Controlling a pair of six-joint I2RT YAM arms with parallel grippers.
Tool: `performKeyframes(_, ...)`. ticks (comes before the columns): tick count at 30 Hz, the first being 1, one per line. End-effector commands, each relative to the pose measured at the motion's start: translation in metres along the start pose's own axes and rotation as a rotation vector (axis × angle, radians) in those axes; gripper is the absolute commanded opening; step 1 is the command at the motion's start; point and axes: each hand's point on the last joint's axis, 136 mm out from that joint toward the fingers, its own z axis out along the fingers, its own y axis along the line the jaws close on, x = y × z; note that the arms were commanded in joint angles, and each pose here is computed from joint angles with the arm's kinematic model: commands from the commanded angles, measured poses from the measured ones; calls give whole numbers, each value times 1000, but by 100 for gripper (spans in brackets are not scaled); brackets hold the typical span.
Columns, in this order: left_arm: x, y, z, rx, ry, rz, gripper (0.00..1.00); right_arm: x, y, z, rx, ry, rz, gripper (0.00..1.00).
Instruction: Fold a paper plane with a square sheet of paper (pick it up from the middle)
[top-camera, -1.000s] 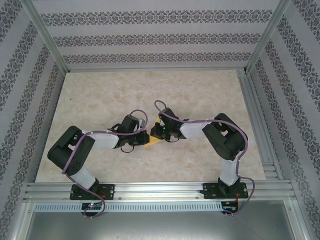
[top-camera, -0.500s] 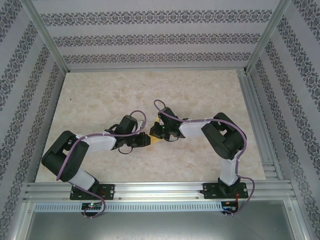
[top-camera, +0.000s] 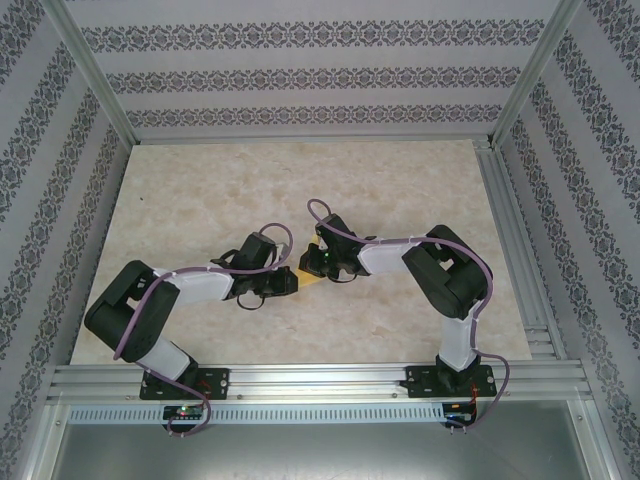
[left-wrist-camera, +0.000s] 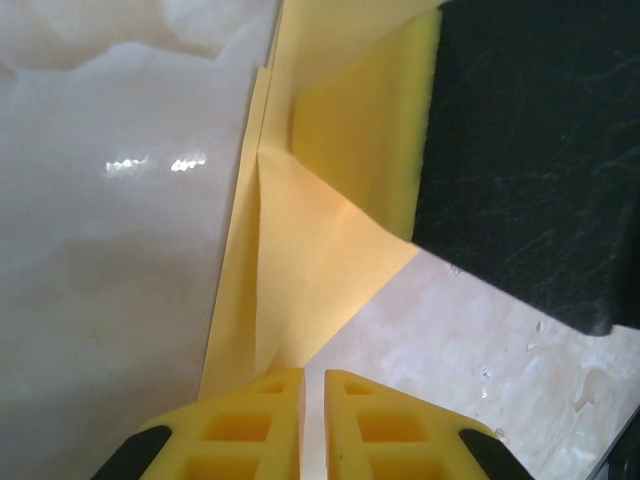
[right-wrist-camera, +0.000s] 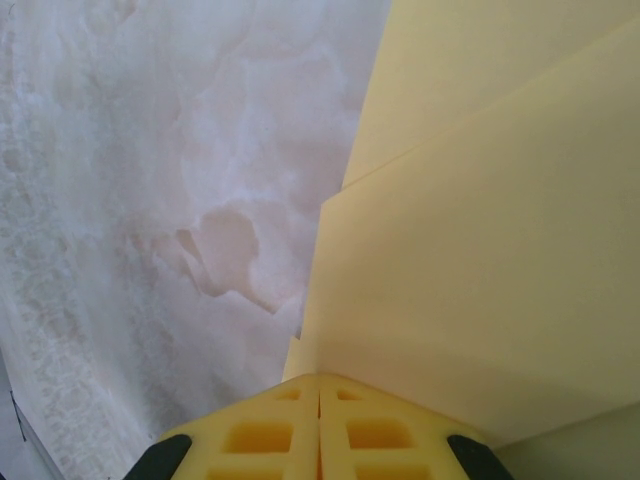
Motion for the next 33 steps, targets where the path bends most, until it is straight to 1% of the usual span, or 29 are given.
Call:
performKeyframes(1, -16, -8, -6, 9, -81, 16, 14, 21, -64, 13, 204, 57, 60, 8)
performKeyframes(4, -18, -9, -6, 18, -95, 13, 13, 21, -65, 13, 206, 58, 60, 7)
performKeyframes(9, -15, -1, 2, -7, -73, -9, 12, 22, -65, 14, 206, 60, 61, 7)
performKeyframes(24, 2, 31, 6, -139, -28, -35, 9, 23, -70, 13, 226, 65, 67, 7)
performKeyframes(33, 16, 45, 6, -182, 14, -48, 8, 24, -72, 13, 235, 65, 68, 7)
